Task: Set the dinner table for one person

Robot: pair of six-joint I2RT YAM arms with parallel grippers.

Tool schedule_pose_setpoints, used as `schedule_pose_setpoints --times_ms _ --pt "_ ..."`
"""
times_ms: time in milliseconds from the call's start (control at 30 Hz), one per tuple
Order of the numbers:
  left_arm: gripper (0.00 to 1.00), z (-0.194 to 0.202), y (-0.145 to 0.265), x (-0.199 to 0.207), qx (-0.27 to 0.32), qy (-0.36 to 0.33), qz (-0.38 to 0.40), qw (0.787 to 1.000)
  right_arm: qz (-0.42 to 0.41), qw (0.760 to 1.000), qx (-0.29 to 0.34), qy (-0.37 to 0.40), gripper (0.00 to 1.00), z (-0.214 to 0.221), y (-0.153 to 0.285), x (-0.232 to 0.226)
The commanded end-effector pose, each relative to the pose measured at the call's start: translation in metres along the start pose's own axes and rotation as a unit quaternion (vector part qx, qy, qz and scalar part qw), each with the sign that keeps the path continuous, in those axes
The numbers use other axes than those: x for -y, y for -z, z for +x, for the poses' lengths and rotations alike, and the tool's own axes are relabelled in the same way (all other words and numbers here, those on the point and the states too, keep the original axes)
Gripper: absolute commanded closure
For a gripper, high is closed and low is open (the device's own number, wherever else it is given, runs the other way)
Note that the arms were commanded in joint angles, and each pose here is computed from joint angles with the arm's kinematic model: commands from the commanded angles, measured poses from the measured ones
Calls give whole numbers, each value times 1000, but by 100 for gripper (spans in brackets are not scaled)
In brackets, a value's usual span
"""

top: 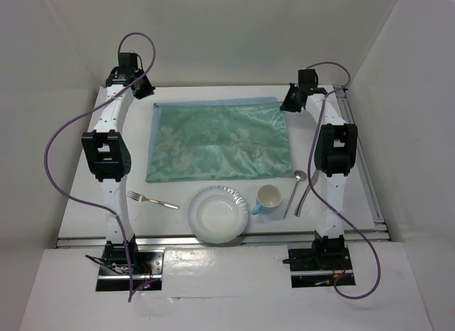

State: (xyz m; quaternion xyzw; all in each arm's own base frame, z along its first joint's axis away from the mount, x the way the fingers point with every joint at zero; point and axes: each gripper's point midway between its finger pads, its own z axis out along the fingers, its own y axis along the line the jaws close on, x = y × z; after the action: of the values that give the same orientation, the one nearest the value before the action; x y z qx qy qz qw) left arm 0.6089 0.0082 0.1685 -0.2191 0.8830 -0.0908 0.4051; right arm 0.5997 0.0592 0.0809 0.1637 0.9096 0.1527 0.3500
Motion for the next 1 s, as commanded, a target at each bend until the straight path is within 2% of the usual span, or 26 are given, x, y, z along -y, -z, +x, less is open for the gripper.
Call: schedule_pose_setpoints --times_ms 0,167,333,367,400,500,533,700,967 --pt "100 -19 13 -4 21 -4 3 1000 -55 995 77 23 100 -56 42 -46" --pt "100 -26 10 -4 26 -7 12 1000 -90 992 90 26 100 -68 41 -61" --pt "100 0 -16 -9 -13 1 18 1000 -88 993 78 27 100 -60 31 -63" --pt "97 12 -27 -12 -29 2 19 999 -85 994 70 25 100 -55 27 -59" --pt "82 18 -32 -11 -39 2 25 999 -85 994 70 25 100 -54 29 -60" --pt "59 39 -52 -20 -64 5 18 998 -80 994 74 25 100 -55 30 -58" --pt "55 44 -56 -22 -69 5 16 998 -80 994 74 25 100 -55 30 -58" --pt "46 67 -73 -24 -80 -20 -12 997 -69 994 75 28 100 -54 30 -54" --pt "45 93 -90 -32 -100 -38 -32 994 -65 995 67 26 100 -49 28 -51"
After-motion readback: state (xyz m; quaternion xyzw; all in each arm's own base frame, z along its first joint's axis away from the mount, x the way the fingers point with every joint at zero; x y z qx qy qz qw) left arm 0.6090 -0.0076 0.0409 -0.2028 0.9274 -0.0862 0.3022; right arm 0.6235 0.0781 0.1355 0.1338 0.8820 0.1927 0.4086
